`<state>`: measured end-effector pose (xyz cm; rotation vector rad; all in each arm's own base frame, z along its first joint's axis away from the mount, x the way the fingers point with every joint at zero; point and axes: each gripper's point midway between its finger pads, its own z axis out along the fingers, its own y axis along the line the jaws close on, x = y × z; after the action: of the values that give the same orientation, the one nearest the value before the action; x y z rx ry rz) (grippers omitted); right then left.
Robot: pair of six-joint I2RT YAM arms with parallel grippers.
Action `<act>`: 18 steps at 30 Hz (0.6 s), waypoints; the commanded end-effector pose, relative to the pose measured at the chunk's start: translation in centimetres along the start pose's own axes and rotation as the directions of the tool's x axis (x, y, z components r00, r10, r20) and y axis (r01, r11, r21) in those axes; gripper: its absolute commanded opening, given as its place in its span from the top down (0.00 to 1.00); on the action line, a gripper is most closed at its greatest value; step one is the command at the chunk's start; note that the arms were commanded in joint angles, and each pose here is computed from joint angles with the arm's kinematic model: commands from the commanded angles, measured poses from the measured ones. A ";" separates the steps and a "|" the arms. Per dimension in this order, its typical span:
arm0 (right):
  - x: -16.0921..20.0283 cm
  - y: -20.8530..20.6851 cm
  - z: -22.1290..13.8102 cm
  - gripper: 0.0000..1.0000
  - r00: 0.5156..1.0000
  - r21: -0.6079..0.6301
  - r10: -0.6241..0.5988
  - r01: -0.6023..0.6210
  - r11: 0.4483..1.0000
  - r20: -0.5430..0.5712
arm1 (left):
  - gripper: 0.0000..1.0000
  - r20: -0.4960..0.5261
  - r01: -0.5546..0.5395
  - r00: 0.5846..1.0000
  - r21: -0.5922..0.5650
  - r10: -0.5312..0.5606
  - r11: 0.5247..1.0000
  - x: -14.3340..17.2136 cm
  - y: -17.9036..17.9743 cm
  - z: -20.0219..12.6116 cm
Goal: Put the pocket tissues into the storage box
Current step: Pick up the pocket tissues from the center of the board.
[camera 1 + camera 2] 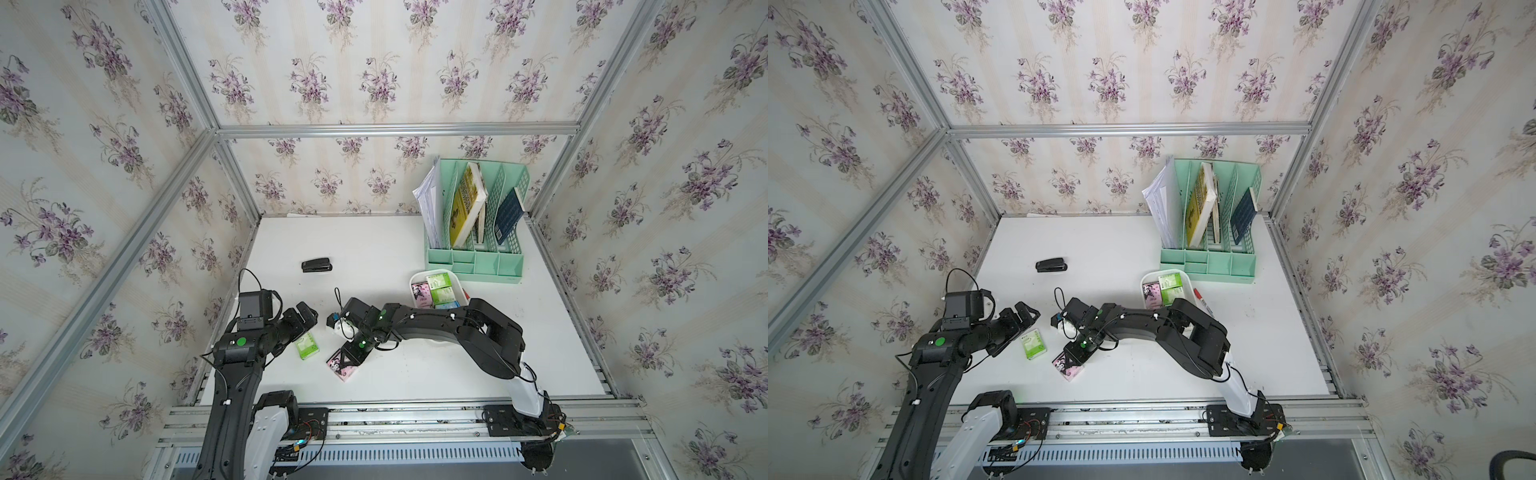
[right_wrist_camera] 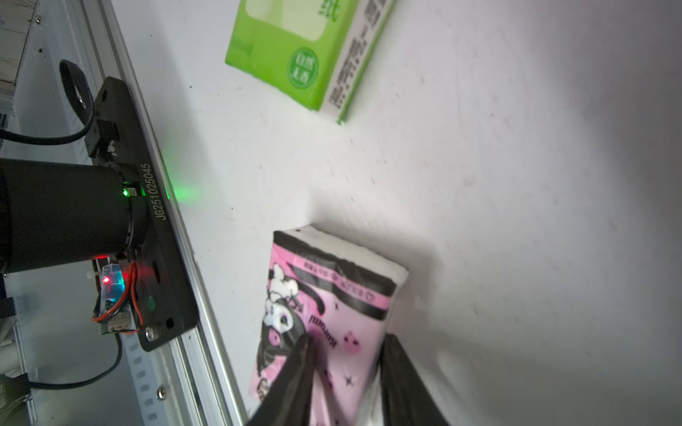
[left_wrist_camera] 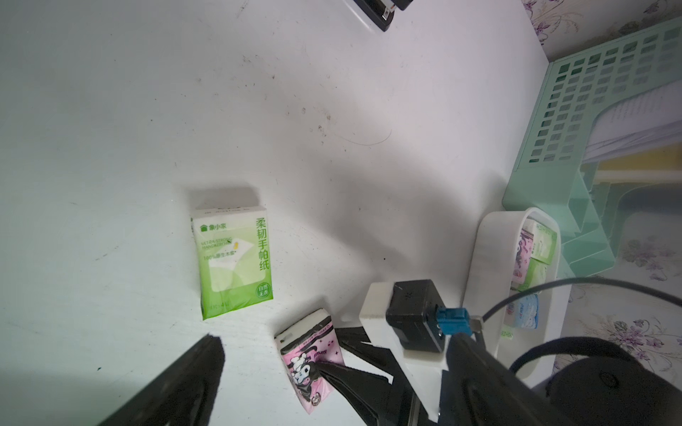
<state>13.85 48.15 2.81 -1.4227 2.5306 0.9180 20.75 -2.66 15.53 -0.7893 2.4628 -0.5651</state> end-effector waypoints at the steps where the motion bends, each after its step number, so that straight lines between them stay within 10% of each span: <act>1: 1.4 -1.4 0.4 0.86 0.998 0.068 0.026 -0.022 0.997 -0.051 | 0.01 -0.006 -0.013 1.000 0.007 0.013 1.000 0.2 -0.1 0.0; 4: 1.1 -1.5 0.0 1.00 0.999 0.072 0.027 -0.024 0.997 -0.040 | 0.01 -0.009 -0.012 1.000 0.011 0.012 1.000 0.3 0.0 0.0; 18: -1.0 -6.2 -13.4 1.00 0.913 0.115 0.202 -0.258 0.959 0.355 | 0.01 -0.086 -0.035 0.995 0.156 0.049 0.987 2.4 -3.3 2.4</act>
<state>19.79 40.72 9.69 -1.0053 2.4980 0.9099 20.46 -6.41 13.47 -0.6873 2.5374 -0.7492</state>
